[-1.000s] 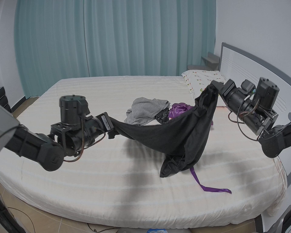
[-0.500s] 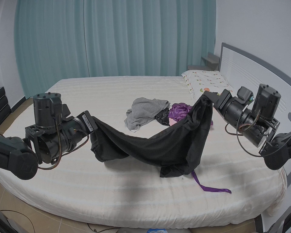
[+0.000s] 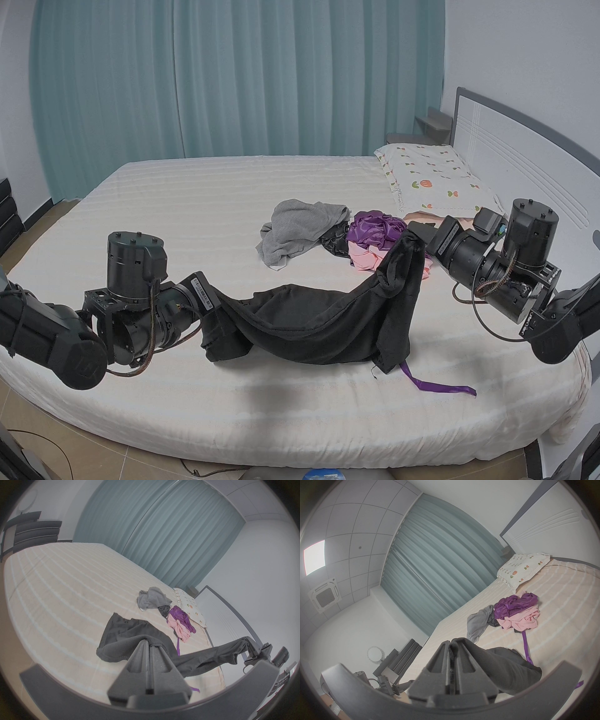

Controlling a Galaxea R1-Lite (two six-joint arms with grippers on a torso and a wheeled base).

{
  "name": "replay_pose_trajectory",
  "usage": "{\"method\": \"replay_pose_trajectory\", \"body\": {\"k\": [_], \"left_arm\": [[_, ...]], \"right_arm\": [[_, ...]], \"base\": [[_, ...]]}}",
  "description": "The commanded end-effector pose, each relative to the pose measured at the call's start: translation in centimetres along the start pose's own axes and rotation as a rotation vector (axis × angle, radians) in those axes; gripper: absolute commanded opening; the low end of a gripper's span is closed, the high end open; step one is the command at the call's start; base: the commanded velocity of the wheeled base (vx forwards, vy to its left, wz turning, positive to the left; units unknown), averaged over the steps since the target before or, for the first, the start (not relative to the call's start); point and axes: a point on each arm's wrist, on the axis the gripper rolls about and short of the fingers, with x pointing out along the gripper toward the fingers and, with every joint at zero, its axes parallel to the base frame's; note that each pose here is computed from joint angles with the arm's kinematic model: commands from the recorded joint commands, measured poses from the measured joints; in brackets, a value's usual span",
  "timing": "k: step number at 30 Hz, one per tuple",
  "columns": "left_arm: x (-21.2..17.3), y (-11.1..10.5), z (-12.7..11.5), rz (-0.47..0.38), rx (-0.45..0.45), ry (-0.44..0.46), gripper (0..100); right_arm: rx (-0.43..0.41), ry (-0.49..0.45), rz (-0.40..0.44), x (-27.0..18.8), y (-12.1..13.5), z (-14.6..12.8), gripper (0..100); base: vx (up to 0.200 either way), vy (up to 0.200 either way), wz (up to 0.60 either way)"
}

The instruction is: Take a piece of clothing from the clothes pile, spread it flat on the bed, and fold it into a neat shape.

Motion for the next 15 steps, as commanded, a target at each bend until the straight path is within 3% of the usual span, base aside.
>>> {"method": "replay_pose_trajectory", "body": {"k": [1,2,15], "left_arm": [[0.37,0.3,-0.59,0.016,0.006,0.021,0],[0.37,0.3,-0.59,0.016,0.006,0.021,0],[0.15,0.18,-0.38,0.013,-0.013,0.009,0]], "right_arm": [[0.0,0.008,-0.006,0.0,-0.15,-0.24,0],[0.0,0.008,-0.006,0.0,-0.15,-0.24,0],[0.0,0.01,-0.015,-0.04,-0.18,-0.32,0]], "base": [[-0.2,0.0,0.0],[-0.2,0.0,0.0],[0.0,0.0,0.0]]}}
